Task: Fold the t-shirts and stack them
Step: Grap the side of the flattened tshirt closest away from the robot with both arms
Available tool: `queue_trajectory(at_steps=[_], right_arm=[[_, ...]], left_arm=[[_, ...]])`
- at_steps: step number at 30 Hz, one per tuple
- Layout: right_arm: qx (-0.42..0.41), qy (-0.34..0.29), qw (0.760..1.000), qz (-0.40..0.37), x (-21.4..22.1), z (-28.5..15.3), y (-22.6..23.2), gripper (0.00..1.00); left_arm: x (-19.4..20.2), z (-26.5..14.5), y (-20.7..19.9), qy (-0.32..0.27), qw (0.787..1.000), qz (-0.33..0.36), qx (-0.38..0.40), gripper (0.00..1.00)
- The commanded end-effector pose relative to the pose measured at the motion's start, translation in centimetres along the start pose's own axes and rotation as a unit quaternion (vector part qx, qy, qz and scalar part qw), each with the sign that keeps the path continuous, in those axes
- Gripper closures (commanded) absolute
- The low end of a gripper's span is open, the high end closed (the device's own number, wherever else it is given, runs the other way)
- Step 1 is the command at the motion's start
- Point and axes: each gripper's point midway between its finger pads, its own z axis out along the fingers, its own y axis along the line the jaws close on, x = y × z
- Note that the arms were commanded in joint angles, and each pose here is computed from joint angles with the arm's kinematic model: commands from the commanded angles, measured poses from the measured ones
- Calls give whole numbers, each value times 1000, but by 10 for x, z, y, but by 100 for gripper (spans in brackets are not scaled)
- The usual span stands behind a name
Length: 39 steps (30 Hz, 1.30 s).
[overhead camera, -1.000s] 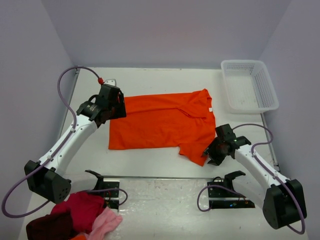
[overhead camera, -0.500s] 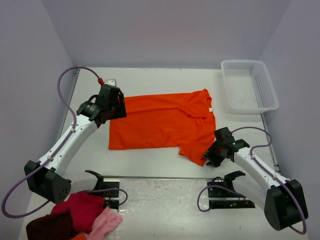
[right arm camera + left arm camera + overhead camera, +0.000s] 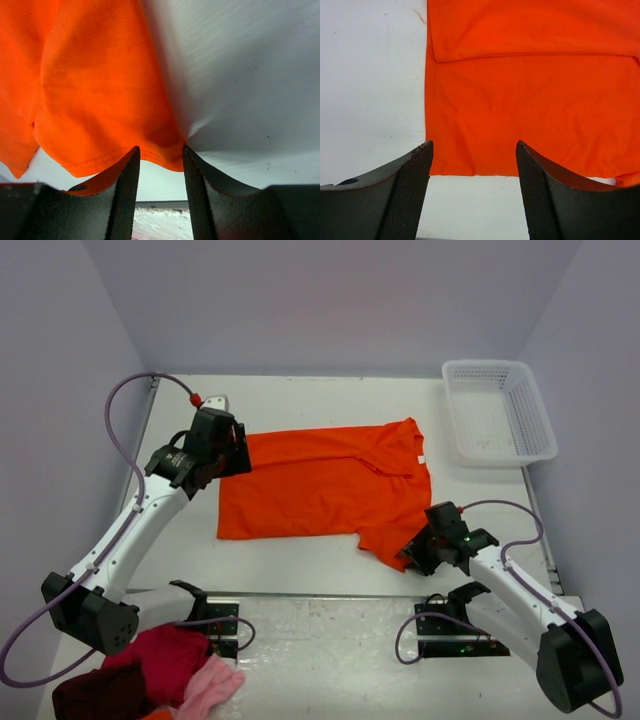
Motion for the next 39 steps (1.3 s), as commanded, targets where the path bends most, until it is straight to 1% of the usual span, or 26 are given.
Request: queue_trajectory(at_steps=[1,4,9,14,15,20,21,22,28,31,32,35,39], right_arm=[[-6,-13,1000,17,-4,3,3,59],[4,-17,999,34,-4,-1,3,59],[23,-11,999,34,-3,-1,3,58],[67,-5,997,36,1,-6,1,63],[72,-7,997,37,0,-8,0,69],[75,-13,996,37,-1,-9,3,89],[75,-14,996,37,-2,-9,3,98],[74,-14,997,34,-1,-10,4,100],[62,-15,998,20,0,-11,7,100],[53,-17,998,15,-1,-13,11,100],[47,-18,999,12,-2,-13,14,100],[48,-17,999,6,-3,-13,17,100],[43,-18,999,2,-3,-12,20,100]], left_arm=[[-5,-9,-3,-9,1000,-11,12,31],[-3,-8,-5,-5,1000,-11,17,31],[-5,-8,-6,-7,1000,-12,19,31],[-9,-9,-8,-9,1000,-11,20,31],[-9,-8,-9,-10,1000,-12,21,31],[-6,-5,-8,-6,1000,-11,20,31],[-6,-5,-8,-5,1000,-10,20,31],[-5,-4,-8,-4,1000,-10,20,31],[6,2,-6,14,1000,-10,13,30],[19,10,-2,45,999,-7,-8,29],[29,15,3,69,997,0,-24,28],[48,21,11,112,992,3,-54,28],[64,24,10,137,989,0,-49,28]])
